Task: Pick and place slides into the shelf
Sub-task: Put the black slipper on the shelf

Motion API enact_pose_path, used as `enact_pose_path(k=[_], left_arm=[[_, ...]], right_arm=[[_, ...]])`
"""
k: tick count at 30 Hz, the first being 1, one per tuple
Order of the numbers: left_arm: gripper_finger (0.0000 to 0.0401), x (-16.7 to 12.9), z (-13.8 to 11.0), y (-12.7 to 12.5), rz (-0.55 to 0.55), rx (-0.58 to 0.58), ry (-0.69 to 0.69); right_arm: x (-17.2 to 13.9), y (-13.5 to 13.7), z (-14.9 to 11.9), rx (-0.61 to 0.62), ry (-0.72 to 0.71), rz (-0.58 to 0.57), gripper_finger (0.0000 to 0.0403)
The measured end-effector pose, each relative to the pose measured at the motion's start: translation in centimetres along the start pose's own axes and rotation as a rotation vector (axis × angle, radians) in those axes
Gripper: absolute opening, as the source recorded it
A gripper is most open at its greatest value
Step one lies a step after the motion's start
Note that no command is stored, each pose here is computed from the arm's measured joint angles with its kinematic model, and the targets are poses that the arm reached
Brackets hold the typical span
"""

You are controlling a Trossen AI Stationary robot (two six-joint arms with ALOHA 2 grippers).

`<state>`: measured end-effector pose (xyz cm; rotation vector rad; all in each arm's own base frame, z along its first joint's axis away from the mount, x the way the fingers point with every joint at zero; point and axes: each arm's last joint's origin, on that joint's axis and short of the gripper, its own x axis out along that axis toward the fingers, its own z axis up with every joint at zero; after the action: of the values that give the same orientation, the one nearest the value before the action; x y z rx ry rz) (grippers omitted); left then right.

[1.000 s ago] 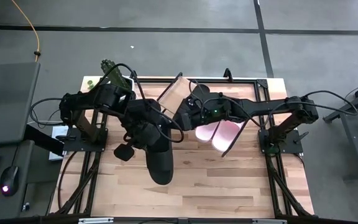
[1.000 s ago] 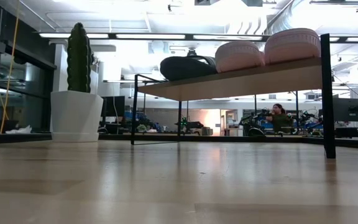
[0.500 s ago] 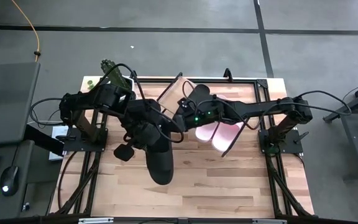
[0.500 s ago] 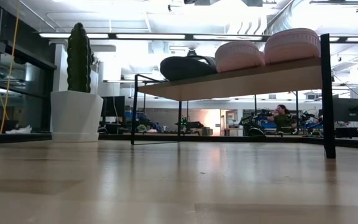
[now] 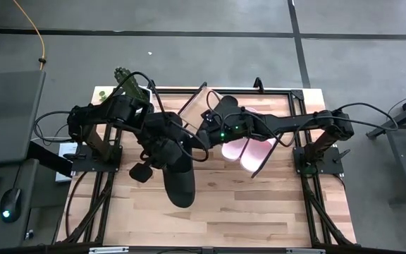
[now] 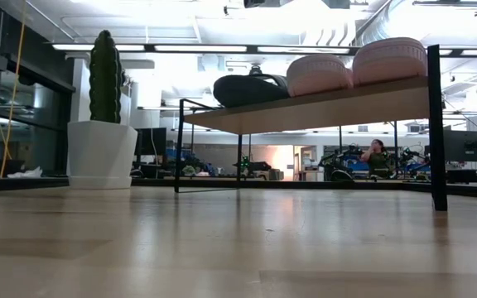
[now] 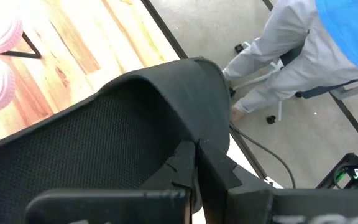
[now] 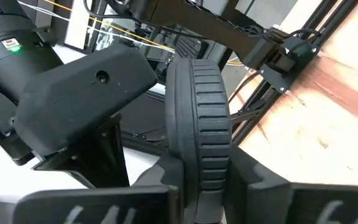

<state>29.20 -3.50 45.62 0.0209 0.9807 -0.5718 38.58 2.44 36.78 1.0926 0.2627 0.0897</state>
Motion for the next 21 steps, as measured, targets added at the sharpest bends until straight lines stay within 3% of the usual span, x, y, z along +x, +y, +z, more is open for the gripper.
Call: enact_pose_path(k=[8,21], left_arm=[[0.0029,0.0,0.0,0.1,0.056,-0.021,0.014],[0.0189,-0.1,-0.2,0.5,0.196,-0.032,0.045]], right_arm=[[-0.1,-0.3,0.5,-0.016,-0.007,-0.003,0.0037],[-0.3,-0.9,1.5,-0.014,-0.017,-0.015,0.0037]])
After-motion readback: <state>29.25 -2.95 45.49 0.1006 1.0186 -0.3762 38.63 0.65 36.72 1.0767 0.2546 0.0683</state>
